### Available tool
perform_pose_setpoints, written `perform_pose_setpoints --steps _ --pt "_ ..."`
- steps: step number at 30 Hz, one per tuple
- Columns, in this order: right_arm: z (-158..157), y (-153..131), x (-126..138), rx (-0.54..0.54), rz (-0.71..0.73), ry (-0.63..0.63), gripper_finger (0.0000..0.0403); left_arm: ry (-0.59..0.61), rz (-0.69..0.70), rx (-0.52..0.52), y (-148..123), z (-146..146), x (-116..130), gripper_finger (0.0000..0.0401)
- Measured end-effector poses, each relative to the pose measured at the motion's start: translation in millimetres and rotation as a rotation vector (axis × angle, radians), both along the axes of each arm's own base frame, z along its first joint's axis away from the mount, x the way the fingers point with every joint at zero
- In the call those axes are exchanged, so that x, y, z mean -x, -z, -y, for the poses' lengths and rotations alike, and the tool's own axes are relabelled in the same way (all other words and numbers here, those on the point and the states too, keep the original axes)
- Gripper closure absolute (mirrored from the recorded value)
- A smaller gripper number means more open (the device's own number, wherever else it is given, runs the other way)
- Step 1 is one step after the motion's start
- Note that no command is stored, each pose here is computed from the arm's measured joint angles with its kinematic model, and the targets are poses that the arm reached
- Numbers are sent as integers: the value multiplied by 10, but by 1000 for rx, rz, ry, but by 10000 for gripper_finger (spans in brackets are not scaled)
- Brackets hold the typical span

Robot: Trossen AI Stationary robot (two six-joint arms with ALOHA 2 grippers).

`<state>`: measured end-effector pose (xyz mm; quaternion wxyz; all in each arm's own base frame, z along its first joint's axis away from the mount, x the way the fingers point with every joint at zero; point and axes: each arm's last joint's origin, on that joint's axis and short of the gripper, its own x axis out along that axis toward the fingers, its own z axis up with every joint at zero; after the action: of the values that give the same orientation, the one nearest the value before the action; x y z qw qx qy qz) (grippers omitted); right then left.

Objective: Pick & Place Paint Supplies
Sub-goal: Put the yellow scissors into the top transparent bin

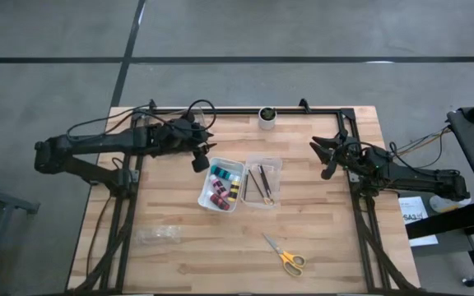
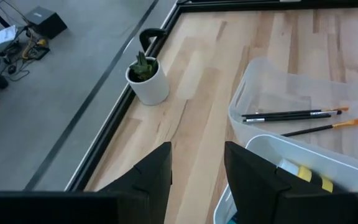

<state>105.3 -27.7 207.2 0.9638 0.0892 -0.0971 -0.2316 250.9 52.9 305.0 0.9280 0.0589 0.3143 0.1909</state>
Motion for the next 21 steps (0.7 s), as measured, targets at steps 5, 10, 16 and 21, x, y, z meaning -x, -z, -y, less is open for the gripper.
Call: perform_pose_setpoints --steps 5,10,16,21 --pt "0 1 0 0 0 0 285 -4 -28 4 152 -7 16 251" --pt "0 0 0 0 0 0 285 -40 -42 5 453 -82 62 251" --pt "0 1 0 1 -1 0 285 -76 36 -14 802 -172 129 251" --pt "0 1 0 -1 0 0 285 -57 59 7 1069 -186 229 251"
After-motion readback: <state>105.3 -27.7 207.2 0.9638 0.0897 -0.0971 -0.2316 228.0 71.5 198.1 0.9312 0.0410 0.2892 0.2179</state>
